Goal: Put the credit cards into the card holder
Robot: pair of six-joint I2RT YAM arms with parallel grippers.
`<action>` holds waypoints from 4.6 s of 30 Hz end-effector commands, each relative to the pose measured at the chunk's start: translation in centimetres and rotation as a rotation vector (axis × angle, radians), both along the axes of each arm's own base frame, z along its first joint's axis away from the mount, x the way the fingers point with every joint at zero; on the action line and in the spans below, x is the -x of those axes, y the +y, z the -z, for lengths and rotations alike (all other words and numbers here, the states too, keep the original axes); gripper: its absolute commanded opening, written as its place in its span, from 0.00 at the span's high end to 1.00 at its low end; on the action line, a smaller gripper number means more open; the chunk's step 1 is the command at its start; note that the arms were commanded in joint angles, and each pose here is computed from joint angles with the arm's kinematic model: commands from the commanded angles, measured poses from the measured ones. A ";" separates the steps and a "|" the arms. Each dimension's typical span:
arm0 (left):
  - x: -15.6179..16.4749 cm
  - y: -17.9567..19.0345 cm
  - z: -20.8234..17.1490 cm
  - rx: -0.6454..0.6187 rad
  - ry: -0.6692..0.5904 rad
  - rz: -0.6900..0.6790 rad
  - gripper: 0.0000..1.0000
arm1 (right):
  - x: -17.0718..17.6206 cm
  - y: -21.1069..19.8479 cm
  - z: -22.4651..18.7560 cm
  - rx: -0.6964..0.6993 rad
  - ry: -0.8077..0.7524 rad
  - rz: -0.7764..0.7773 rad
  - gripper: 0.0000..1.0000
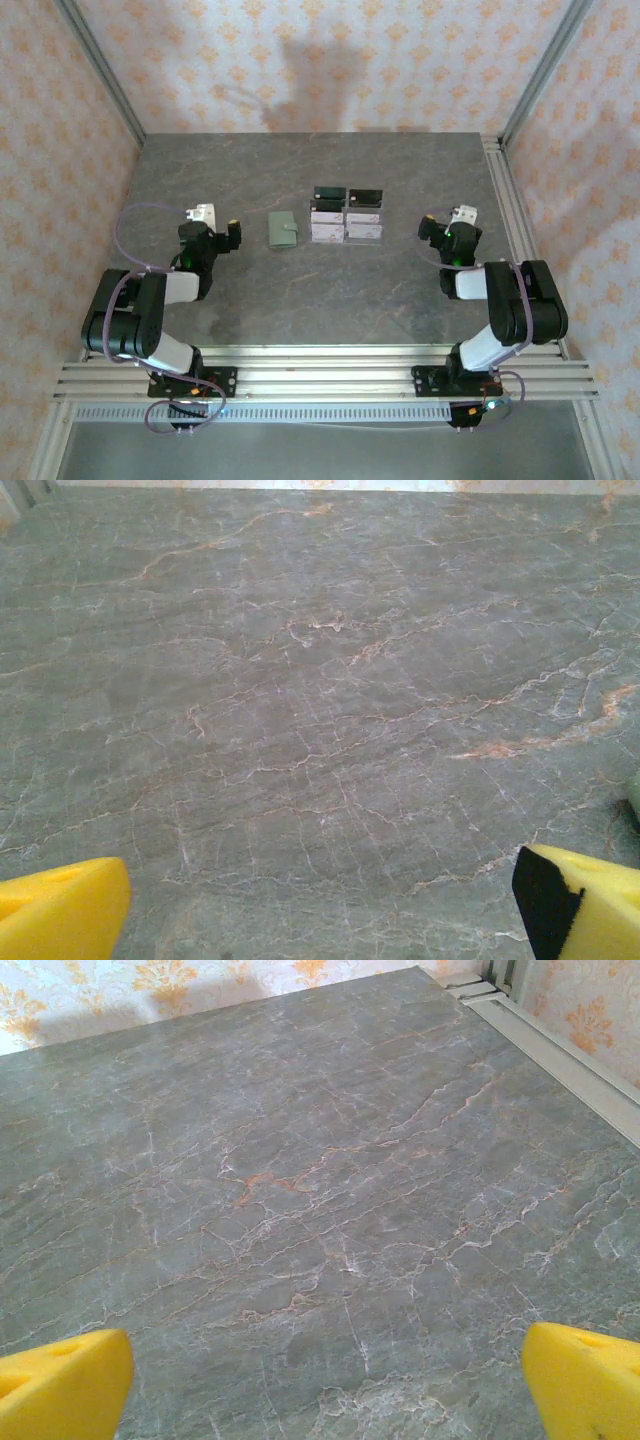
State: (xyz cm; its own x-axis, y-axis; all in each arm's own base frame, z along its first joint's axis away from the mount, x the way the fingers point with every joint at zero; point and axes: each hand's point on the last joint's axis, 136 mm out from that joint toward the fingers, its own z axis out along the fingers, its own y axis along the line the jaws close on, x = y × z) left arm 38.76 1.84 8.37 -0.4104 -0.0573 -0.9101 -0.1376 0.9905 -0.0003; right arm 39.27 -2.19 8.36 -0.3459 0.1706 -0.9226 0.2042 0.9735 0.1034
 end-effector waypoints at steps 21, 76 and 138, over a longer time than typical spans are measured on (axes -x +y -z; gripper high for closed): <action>-0.7 0.5 -0.9 -0.021 -0.013 -0.025 0.00 | -0.4 -0.2 -0.7 0.008 -0.020 0.005 0.01; -5.9 -16.0 0.0 0.167 0.682 -0.049 0.00 | 4.7 8.4 -10.6 -0.579 0.322 -0.101 0.01; -2.9 -14.8 4.4 0.742 0.634 0.116 0.34 | 7.0 19.3 -6.2 -0.598 0.524 -0.355 0.19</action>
State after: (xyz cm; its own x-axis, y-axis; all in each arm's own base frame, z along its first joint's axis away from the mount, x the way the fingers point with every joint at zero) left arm 41.27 -12.16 4.12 -0.8531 -0.4489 -0.2659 -0.2502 0.7992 -0.5465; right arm 30.94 16.83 13.06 -0.8552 0.3527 -0.3799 0.0750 0.8092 0.5827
